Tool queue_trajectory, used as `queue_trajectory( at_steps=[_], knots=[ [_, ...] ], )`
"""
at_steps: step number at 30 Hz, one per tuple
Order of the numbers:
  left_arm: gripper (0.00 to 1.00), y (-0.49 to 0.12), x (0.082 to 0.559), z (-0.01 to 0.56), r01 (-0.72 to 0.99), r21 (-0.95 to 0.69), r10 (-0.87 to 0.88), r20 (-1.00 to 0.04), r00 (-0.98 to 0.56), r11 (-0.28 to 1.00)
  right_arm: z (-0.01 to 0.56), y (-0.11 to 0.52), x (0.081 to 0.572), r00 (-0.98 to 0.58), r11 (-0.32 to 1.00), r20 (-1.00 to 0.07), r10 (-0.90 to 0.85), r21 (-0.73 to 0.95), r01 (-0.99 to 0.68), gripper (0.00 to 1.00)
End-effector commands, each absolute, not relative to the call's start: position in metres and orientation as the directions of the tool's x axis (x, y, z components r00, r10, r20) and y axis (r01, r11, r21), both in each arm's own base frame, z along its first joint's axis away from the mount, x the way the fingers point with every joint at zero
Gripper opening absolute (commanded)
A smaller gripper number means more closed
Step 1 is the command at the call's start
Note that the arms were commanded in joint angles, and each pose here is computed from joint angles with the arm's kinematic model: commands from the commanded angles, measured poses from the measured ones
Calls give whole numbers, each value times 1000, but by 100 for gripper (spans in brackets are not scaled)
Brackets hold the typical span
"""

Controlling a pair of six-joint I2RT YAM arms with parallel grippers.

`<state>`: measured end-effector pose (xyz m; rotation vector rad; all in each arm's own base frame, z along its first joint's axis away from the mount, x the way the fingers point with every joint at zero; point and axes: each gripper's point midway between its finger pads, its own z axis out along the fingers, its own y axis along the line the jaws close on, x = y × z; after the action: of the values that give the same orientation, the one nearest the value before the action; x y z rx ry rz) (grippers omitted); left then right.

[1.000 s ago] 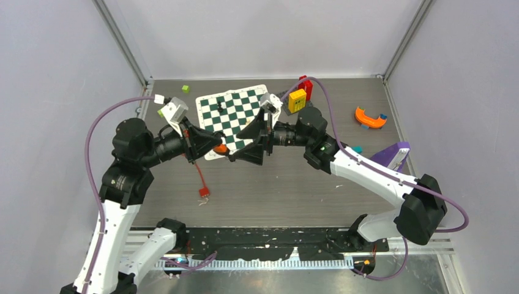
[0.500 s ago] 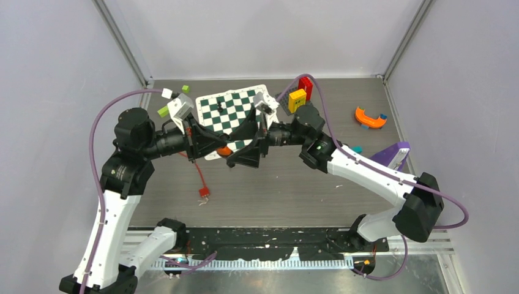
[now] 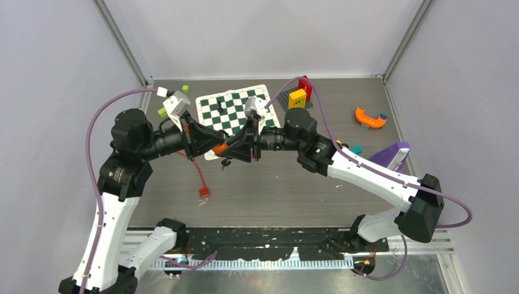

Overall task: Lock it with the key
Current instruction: Lock the lock.

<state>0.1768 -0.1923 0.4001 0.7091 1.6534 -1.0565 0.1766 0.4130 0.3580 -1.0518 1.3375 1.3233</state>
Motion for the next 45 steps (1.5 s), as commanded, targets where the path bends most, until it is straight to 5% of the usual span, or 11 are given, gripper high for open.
queue_trajectory(
  at_steps=[1, 2, 4, 6, 8, 12, 17, 29, 40, 45],
  knots=[
    [0, -190, 172, 435, 859, -251, -101, -968, -231, 446, 386, 408, 177, -131, 58, -987, 98, 137, -989, 18],
    [1, -191, 171, 435, 859, -259, -106, -966, -237, 443, 387, 408, 177, -131, 56, -986, 101, 137, -989, 8],
    [14, -192, 171, 435, 858, -273, -111, -962, -250, 434, 391, 408, 175, -133, 48, -984, 118, 139, -989, 6],
    [58, -192, 172, 434, 856, -283, -118, -959, -257, 433, 397, 408, 174, -148, 42, -978, 145, 156, -987, 5],
    [81, -192, 172, 434, 853, -292, -130, -957, -261, 433, 402, 407, 173, -159, 37, -971, 177, 168, -985, 5],
    [99, -195, 176, 430, 830, -359, -187, -933, -307, 426, 417, 401, 179, -181, 68, -945, 272, 206, -976, 5],
    [100, -195, 191, 420, 771, -453, -268, -890, -368, 447, 419, 391, 199, -251, 124, -890, 382, 318, -940, 5],
    [97, -189, 212, 410, 677, -576, -441, -809, -389, 459, 446, 368, 203, -371, 25, -711, 597, 479, -877, 5],
    [34, -195, 207, 422, 696, -629, -514, -748, -421, 346, 458, 357, 201, -457, -96, -594, 662, 538, -838, 5],
    [25, -198, 206, 426, 710, -630, -519, -741, -427, 315, 459, 359, 200, -481, -125, -585, 653, 543, -830, 5]
  ],
)
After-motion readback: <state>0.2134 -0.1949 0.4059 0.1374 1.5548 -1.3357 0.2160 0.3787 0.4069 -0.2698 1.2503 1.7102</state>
